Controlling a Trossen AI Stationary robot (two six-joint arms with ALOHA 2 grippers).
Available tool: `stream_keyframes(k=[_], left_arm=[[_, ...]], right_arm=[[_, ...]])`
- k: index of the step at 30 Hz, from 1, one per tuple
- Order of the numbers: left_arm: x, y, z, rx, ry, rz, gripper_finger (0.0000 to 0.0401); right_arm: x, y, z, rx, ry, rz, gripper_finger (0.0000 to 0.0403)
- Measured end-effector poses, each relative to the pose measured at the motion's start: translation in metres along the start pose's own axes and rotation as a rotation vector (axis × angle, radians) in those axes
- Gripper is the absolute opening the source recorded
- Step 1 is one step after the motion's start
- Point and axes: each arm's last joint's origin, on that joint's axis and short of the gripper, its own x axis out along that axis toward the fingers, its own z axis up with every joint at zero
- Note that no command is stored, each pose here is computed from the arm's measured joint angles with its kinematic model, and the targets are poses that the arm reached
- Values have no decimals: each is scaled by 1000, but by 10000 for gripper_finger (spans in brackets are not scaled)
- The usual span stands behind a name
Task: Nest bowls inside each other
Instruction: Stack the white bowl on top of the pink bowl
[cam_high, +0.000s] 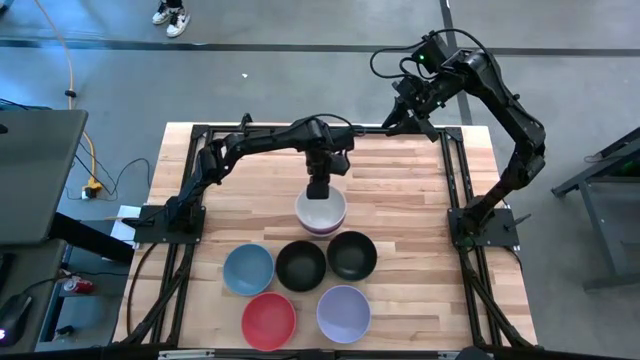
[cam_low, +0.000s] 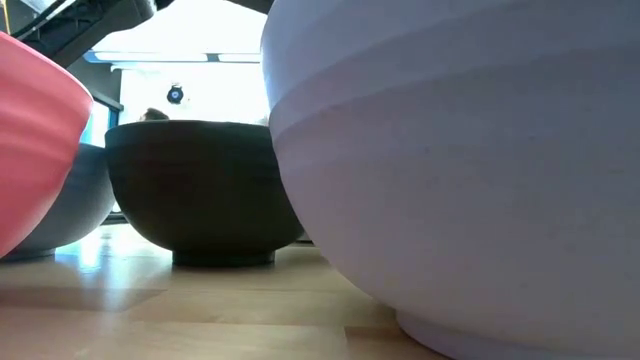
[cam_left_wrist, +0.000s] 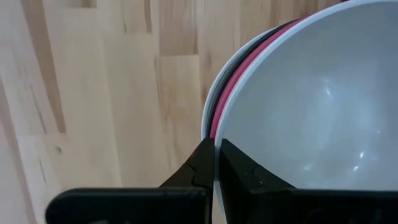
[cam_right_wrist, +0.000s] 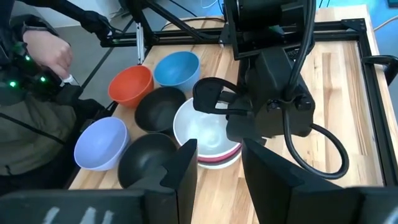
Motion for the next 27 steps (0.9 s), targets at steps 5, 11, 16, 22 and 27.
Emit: stream_keyframes(k=[5,11,16,22,27], left_arm=[[0,1,0,-2,-3,17,0],[0,4,0,-6,3,49,0],[-1,7,-1,-18,1,60,1],[-1,7,-1,-18,1,60,3],[-1,5,-1,-6,3,33,41]], right_arm=[[0,0,0,3,-2,2,119],[0,0,0,3,-2,2,119],[0,0,0,3,-2,2,119],[0,0,0,3,-8,8,119],[0,0,0,3,-8,8,119]])
